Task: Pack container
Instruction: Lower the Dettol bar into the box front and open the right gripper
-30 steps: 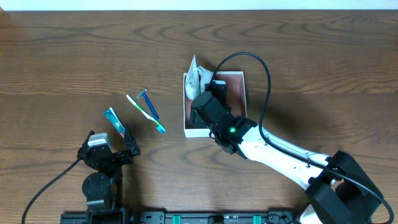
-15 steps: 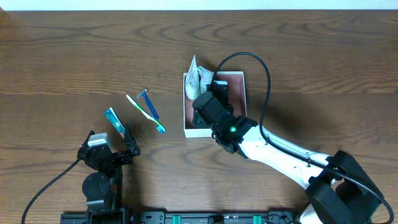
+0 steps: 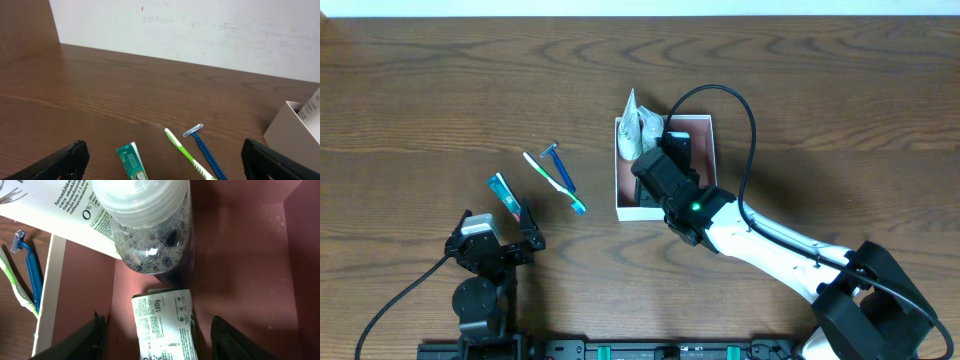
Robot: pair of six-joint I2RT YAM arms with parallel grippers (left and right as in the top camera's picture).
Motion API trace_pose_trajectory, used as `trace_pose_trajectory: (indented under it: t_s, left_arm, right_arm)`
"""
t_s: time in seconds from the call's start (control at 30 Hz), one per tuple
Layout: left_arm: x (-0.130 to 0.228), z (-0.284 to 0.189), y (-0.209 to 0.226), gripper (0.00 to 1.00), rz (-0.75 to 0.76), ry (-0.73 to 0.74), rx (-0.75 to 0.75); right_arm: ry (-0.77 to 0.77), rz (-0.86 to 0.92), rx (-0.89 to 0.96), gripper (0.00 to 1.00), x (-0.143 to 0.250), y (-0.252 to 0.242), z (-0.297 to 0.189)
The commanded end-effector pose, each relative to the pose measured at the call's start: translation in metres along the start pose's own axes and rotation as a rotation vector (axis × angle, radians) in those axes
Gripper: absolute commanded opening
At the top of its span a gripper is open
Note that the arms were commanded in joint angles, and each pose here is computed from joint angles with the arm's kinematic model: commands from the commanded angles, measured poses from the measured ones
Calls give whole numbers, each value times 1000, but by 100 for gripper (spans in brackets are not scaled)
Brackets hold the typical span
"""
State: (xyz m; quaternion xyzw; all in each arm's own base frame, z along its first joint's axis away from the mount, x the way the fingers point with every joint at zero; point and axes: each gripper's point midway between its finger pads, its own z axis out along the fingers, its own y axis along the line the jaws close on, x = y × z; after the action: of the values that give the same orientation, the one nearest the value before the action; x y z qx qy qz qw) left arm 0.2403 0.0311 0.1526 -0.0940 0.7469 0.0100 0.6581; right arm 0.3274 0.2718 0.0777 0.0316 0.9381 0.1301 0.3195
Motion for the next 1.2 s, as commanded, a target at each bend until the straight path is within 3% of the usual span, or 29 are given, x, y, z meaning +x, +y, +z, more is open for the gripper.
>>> trace_pose_trajectory:
  t_s: [0.0,0.33,0.5,0.63,0.73,1.17]
  left_arm:
    - [17,2,3,98,1,44,-7]
    - [17,2,3,98,1,44,-7]
    - [18,2,3,98,1,44,-7]
    - [17,2,3,98,1,44,-7]
    - [17,2,3,98,1,44,-7]
    - [17,2,3,98,1,44,-7]
  right_arm:
    - [-21,0,10,64,-8,0,0]
    - [-44,-129,-7,58,-17,4,-11]
    - [-62,-169,31,35,-26,-7,-34]
    - [-70,-169,45,22,-30,-13,-51]
    - [-71,-135,42,3,-31,-15,-58]
    - [-7,184,123,1,-10,-32,-36]
